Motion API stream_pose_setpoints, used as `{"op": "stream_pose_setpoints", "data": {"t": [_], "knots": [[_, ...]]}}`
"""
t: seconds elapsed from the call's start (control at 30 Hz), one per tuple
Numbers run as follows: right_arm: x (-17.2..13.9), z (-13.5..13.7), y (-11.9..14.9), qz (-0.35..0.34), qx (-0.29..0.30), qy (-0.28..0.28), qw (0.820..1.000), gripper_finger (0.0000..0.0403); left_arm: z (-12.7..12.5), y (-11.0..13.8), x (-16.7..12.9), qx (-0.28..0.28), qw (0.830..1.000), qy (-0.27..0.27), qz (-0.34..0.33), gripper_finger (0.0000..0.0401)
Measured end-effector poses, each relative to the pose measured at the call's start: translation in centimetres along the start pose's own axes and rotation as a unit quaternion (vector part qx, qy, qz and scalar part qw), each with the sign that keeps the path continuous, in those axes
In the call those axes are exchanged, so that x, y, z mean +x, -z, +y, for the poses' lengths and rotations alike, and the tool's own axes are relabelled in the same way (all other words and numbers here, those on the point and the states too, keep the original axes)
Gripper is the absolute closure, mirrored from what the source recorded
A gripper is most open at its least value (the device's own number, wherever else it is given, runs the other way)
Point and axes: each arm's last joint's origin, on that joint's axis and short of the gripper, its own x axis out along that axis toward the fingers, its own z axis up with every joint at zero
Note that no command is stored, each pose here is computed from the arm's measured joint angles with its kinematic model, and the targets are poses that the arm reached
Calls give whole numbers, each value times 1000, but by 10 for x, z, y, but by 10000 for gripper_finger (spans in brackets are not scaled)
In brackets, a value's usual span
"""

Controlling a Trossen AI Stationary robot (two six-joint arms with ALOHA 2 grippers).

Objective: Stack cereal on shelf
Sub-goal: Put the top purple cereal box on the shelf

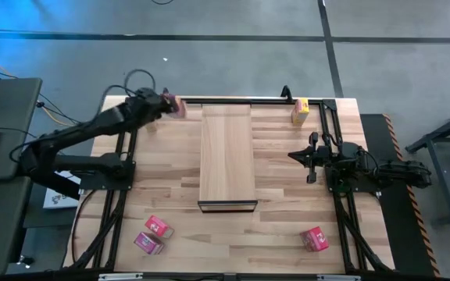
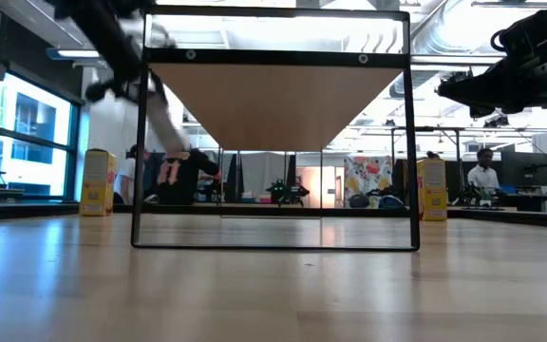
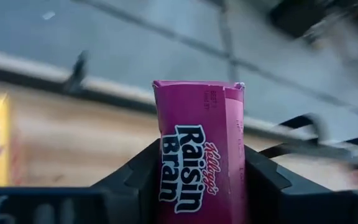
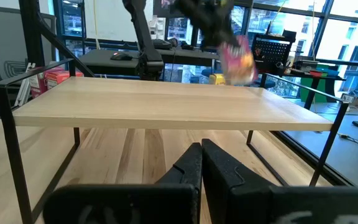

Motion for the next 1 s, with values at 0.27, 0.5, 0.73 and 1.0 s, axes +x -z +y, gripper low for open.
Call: {"op": "stream_pose_setpoints", "data": {"t": [0.27,0.5,0.73,1.0], "knots": [[0,0,0,0,0,0,1000,402,-51,-32,-50,31,991,127,-24,274],[0,0,0,0,0,0,1000,402,-109,-17,-51,127,985,115,7,279],[0,0,0,0,0,0,1000,402,-150,5,-26,213,975,37,49,279],[0,0,0,0,0,0,1000,402,-165,30,-7,250,963,-4,96,280]]}}
